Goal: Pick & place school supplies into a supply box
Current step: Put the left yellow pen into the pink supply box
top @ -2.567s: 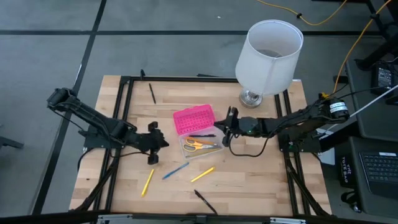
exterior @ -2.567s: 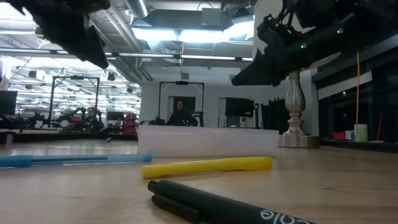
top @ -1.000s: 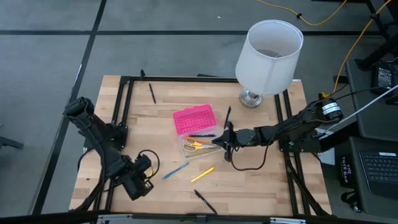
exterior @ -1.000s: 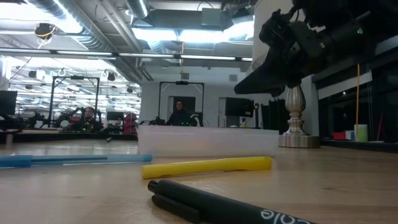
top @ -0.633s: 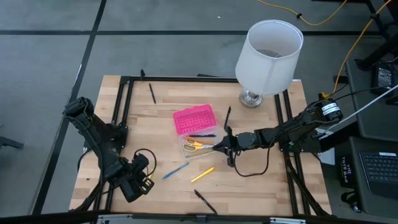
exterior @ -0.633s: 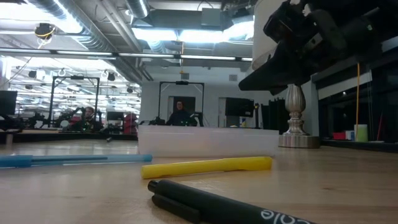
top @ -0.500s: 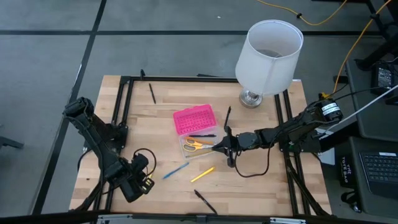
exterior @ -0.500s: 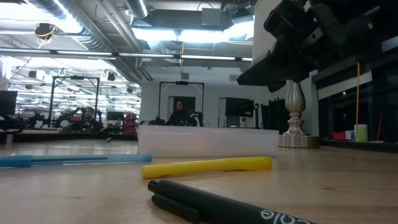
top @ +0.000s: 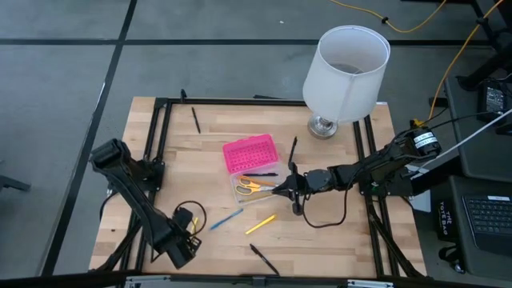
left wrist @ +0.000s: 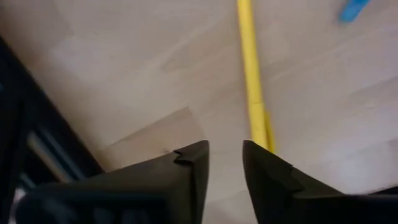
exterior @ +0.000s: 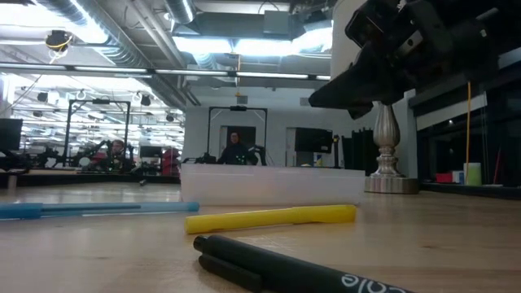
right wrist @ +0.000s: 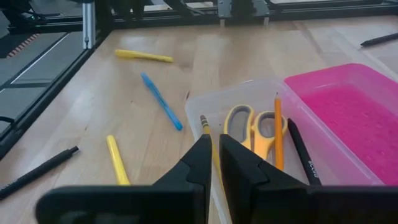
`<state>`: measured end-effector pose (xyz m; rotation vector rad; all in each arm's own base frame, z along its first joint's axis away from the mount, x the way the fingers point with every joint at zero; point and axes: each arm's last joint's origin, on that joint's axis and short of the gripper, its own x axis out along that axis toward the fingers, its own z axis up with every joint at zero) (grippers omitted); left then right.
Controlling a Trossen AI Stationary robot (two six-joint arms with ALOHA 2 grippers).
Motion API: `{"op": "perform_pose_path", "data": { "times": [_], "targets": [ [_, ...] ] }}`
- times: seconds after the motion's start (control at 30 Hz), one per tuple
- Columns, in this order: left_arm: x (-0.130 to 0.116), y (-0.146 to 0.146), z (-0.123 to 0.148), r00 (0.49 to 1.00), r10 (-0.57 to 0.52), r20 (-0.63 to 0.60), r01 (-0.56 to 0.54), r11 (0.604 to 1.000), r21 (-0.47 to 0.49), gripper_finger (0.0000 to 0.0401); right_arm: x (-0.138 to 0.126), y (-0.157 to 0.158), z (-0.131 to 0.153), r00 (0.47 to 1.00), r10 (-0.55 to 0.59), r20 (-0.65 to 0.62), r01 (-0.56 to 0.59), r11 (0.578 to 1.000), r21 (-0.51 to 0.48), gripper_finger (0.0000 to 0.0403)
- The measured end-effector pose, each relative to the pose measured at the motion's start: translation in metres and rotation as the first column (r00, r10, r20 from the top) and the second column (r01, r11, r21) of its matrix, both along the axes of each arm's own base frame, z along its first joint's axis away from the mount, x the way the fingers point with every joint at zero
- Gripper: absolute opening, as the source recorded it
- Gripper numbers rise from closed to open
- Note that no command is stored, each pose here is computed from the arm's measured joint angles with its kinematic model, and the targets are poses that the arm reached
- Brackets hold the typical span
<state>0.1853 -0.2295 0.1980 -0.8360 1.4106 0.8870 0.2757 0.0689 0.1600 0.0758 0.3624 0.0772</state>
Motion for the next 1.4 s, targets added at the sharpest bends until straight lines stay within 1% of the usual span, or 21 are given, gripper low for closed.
{"op": "perform_pose_path", "data": {
  "times": [0.17,0.33,0.43,0.53,0.63,0.77,0.93,1.17,1.4],
  "targets": [
    [0.005,-0.003,-0.002,0.997,-0.001,0.083,0.000,1.000,0.008,0.0134,0.000,0.000,0.000,1.000,0.000,0.005,0.000,1.000,0.002,0.0037],
    [0.007,-0.004,-0.001,0.993,-0.010,0.119,0.008,1.000,0.018,0.0152,0.000,0.000,0.001,1.000,0.000,0.005,0.000,1.000,0.002,0.0037],
    [0.008,-0.003,-0.001,0.988,-0.009,0.157,0.003,0.999,0.042,0.0151,0.000,0.000,0.000,1.000,0.000,0.005,0.000,1.000,0.002,0.0037],
    [0.011,-0.002,-0.003,0.988,0.003,0.157,-0.011,0.999,0.050,0.0147,0.000,0.000,0.001,1.000,0.000,0.005,0.000,1.000,0.002,0.0037],
    [0.013,-0.005,-0.012,0.989,0.003,0.146,-0.011,0.998,0.060,0.0144,0.000,0.000,0.001,1.000,0.000,0.006,0.000,1.000,0.002,0.0037],
    [0.020,-0.013,-0.028,0.989,-0.061,0.132,0.055,0.997,0.052,0.0144,0.000,0.000,0.001,1.000,0.000,0.006,0.000,1.000,0.002,0.0037],
    [0.021,-0.016,-0.043,0.995,-0.065,0.078,0.060,0.996,0.067,0.0144,0.000,0.000,0.001,1.000,0.000,0.006,0.000,1.000,0.006,0.0037],
    [0.021,-0.016,-0.044,0.995,-0.062,0.076,0.057,0.996,0.070,0.0143,0.000,0.001,0.002,1.000,0.018,0.014,-0.018,1.000,0.019,0.0037],
    [0.021,-0.016,-0.044,0.997,-0.018,0.078,0.013,0.998,0.066,0.0143,0.001,0.002,0.004,0.998,0.047,0.034,-0.048,0.998,0.029,0.0037]
  ]
}}
